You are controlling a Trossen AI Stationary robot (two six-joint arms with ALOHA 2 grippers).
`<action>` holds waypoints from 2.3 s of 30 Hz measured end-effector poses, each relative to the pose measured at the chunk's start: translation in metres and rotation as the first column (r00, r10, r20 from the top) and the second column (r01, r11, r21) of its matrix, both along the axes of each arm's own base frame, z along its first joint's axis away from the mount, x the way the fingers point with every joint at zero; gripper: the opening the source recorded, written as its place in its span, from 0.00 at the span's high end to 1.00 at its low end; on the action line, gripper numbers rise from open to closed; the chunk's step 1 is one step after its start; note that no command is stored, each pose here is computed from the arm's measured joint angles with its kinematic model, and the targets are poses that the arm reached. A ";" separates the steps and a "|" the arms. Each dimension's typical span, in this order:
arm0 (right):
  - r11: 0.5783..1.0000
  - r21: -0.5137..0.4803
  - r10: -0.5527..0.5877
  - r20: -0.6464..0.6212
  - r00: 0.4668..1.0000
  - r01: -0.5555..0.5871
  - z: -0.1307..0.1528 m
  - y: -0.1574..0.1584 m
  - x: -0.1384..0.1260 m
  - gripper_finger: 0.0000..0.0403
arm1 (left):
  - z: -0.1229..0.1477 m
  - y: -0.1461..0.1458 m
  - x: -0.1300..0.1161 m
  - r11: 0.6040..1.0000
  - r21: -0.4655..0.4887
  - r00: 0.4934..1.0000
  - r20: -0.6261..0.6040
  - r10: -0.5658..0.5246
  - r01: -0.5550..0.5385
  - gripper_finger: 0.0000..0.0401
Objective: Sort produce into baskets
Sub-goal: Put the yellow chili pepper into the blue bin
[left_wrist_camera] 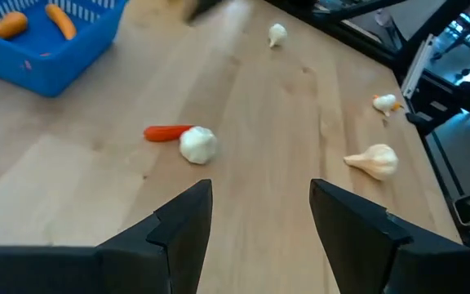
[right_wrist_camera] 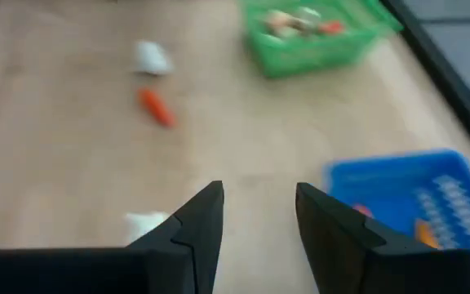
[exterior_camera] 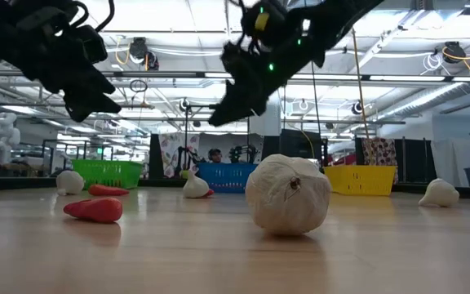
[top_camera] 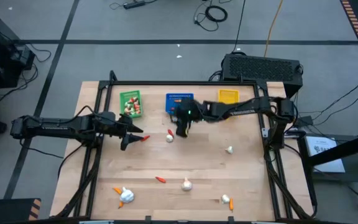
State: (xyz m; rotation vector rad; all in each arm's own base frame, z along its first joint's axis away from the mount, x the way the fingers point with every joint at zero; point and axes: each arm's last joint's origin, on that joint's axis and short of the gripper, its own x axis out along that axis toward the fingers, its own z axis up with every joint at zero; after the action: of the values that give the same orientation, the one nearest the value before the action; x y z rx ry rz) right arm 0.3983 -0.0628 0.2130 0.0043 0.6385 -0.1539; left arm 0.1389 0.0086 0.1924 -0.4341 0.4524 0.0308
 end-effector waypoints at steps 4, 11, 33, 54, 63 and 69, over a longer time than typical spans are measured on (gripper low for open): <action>0.993 -0.009 0.116 0.062 0.991 -0.116 0.005 0.048 0.008 0.64 | 0.000 -0.004 0.000 1.000 0.000 1.000 0.000 -0.029 0.029 0.47; 0.942 -0.082 0.336 0.280 0.899 -0.327 0.016 0.140 0.016 0.64 | -0.003 -0.009 -0.001 0.998 -0.026 0.998 -0.036 -0.050 0.049 0.47; 0.957 -0.067 0.290 0.271 0.918 -0.283 0.004 0.186 0.009 0.64 | 0.030 -0.148 -0.013 0.873 -0.379 0.760 -0.455 -0.464 0.306 0.50; 0.934 -0.176 0.350 0.262 0.899 -0.312 0.006 0.183 0.010 0.64 | -0.034 -0.223 -0.033 0.925 -0.034 0.598 -0.754 -0.273 0.379 0.50; 0.925 -0.227 0.357 0.248 0.900 -0.304 0.006 0.172 0.013 0.64 | -0.052 -0.229 -0.030 0.927 0.027 0.598 -0.771 -0.220 0.374 0.50; 0.925 -0.243 0.351 0.251 0.902 -0.292 0.006 0.165 0.016 0.64 | -0.061 -0.231 -0.029 0.925 0.055 0.588 -0.786 -0.192 0.376 0.50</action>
State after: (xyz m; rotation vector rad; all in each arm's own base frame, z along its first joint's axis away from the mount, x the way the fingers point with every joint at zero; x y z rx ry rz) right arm 0.4139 0.1023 0.2193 -0.2697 0.3186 0.1054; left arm 0.1099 -0.2223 0.1315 -0.0952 1.3724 -0.0533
